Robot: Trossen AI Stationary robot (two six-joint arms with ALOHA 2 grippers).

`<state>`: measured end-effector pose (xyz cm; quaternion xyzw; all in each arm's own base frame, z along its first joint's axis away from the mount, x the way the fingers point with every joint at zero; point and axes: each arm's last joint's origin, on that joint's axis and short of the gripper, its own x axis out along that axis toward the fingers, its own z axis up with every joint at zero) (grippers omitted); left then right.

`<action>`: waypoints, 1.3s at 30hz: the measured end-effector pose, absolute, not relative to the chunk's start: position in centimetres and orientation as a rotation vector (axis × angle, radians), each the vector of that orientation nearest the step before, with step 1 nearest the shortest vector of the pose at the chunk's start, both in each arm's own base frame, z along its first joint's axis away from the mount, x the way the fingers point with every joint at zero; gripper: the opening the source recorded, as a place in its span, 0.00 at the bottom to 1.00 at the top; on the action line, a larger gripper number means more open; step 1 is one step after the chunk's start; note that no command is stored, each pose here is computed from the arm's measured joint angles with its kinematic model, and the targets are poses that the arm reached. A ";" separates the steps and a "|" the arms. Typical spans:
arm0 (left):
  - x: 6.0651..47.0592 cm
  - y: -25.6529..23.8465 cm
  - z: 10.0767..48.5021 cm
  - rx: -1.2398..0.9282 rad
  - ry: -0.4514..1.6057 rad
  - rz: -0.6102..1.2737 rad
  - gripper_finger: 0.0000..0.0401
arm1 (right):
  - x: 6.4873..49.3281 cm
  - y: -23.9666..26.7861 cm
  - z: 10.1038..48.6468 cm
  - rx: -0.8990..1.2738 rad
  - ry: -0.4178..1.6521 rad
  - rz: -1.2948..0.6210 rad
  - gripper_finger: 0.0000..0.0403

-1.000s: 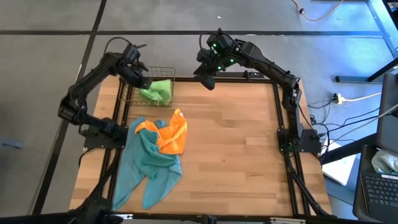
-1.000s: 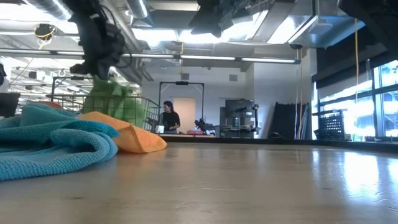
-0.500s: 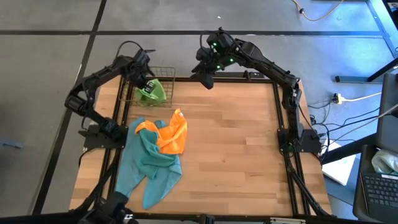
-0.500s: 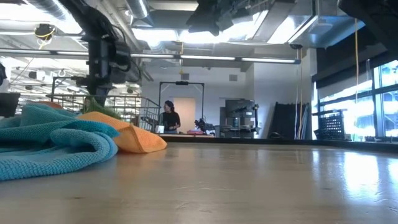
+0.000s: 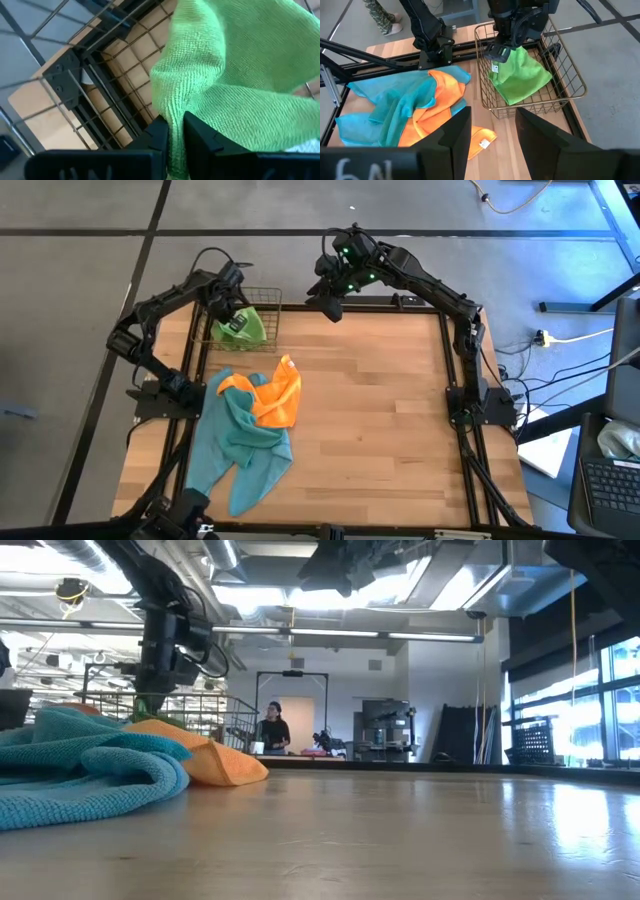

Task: Fold microfiber towels
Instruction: Put the folded green microfiber cloth into the wire basket

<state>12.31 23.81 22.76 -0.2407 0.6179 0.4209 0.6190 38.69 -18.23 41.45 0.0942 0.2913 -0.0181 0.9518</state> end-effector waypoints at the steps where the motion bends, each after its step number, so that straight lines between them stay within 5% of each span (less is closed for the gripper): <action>1: 12.3 23.8 22.8 -0.545 1.425 0.955 0.12 | 38.7 -18.2 41.4 0.191 0.593 -0.036 0.39; 8: 12.7 23.2 23.3 -0.676 1.358 0.801 0.02 | 38.7 -18.2 41.4 0.195 0.595 -0.037 0.39; 19: 14.1 22.0 29.4 -0.705 0.992 0.514 0.00 | 38.5 -18.0 41.1 0.207 0.630 -0.032 0.39; 26: 12.5 22.8 28.8 -0.500 1.168 0.740 0.00 | 38.6 -18.2 41.3 0.182 0.618 -0.063 0.39; 39: 11.4 25.0 25.6 -0.535 1.313 0.805 0.11 | 38.8 -18.3 41.5 0.195 0.587 -0.095 0.39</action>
